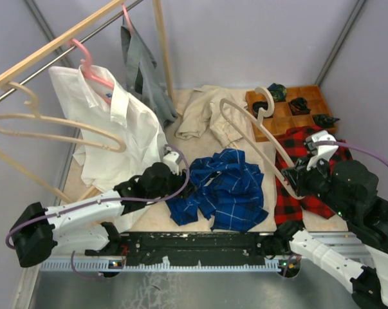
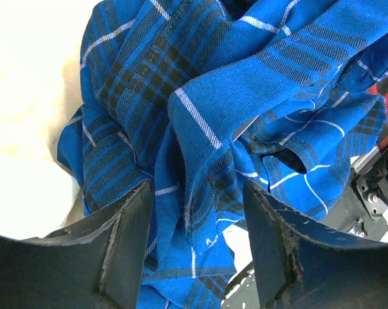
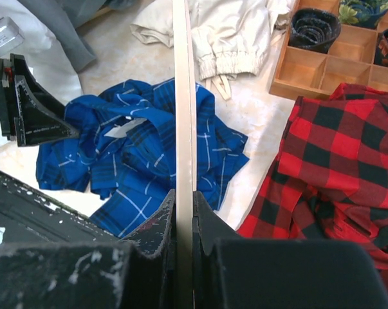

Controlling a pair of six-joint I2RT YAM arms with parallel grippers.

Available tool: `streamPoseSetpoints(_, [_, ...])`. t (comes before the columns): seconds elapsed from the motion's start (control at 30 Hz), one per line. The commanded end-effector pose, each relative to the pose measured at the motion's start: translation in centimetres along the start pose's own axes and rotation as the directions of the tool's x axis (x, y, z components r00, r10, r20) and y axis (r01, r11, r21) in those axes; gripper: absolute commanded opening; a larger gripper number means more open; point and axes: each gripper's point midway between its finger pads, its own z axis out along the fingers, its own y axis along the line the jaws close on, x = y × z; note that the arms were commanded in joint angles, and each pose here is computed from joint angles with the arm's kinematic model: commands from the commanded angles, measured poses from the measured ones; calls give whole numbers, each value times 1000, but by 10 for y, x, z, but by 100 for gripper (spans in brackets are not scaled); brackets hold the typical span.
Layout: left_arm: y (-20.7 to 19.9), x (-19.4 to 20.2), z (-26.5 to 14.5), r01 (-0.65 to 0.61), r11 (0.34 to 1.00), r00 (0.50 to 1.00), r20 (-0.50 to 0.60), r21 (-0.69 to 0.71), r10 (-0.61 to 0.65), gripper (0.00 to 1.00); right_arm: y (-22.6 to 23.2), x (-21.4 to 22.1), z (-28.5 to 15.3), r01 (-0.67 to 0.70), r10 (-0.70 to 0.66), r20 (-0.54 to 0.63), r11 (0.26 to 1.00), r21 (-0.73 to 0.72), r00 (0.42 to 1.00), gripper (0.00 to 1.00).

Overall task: Place the shirt on the hanger
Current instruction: Hang the shirt on the hanger.

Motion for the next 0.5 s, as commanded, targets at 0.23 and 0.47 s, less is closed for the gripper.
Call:
streamPoseSetpoints(0.23, [-13,-17,11,49,998,996,76,45,-52,44,4,-6,12,-14,14,32,1000,-7,999,0])
streamPoseSetpoints(0.47, [0,-26,17,58,995,997,53,-79,-54,0,8,-8,1,39,-38,31,998,-50,999,0])
